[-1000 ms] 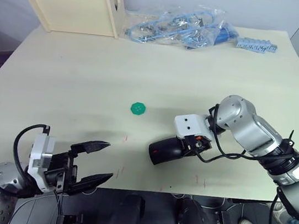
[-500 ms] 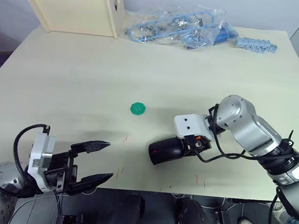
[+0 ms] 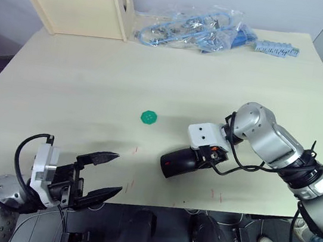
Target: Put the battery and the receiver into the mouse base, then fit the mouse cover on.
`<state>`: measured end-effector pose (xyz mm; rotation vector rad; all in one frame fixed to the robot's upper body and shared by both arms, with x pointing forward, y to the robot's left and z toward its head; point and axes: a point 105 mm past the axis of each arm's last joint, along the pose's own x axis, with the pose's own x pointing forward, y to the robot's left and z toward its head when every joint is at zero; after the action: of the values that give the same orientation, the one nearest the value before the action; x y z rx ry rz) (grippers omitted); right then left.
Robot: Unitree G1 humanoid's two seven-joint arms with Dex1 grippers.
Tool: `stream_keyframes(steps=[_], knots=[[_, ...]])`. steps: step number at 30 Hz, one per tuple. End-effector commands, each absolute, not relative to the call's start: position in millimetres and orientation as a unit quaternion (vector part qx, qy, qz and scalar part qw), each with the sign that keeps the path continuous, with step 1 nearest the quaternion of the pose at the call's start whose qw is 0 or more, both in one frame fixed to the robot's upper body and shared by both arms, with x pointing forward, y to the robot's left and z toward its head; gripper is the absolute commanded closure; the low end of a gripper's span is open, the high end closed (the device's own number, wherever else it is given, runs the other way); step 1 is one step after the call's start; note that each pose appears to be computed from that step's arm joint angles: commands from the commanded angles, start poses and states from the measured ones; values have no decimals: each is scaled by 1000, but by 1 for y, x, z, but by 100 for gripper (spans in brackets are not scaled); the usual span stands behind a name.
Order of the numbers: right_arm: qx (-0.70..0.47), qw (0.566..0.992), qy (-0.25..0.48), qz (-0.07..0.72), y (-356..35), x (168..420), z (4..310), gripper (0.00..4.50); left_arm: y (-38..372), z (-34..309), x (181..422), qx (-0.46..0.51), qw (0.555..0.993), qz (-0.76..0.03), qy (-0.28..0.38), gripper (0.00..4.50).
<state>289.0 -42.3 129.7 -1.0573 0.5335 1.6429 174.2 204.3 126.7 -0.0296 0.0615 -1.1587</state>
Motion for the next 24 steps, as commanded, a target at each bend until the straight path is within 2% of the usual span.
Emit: stream_keyframes(steps=[1, 4, 5, 6, 19, 21, 24], knots=[[-446, 528, 211, 691, -39, 288, 136, 177, 202, 133, 171, -2, 830, -558, 22, 0], [-446, 529, 210, 691, -39, 288, 137, 69, 202, 133, 171, -3, 829, -558, 23, 0], [-446, 529, 210, 691, -39, 288, 137, 12, 202, 133, 171, -3, 829, -558, 23, 0], [-446, 529, 210, 691, -39, 288, 137, 4, 202, 133, 171, -3, 829, -558, 23, 0], [-431, 539, 191, 698, -38, 287, 149, 4, 202, 133, 170, -4, 830, -558, 24, 0], [-405, 545, 182, 712, -35, 283, 155, 4, 202, 133, 171, -4, 830, -557, 24, 0], [-316, 558, 131, 756, -23, 269, 176, 4, 202, 133, 170, -4, 831, -556, 23, 0]])
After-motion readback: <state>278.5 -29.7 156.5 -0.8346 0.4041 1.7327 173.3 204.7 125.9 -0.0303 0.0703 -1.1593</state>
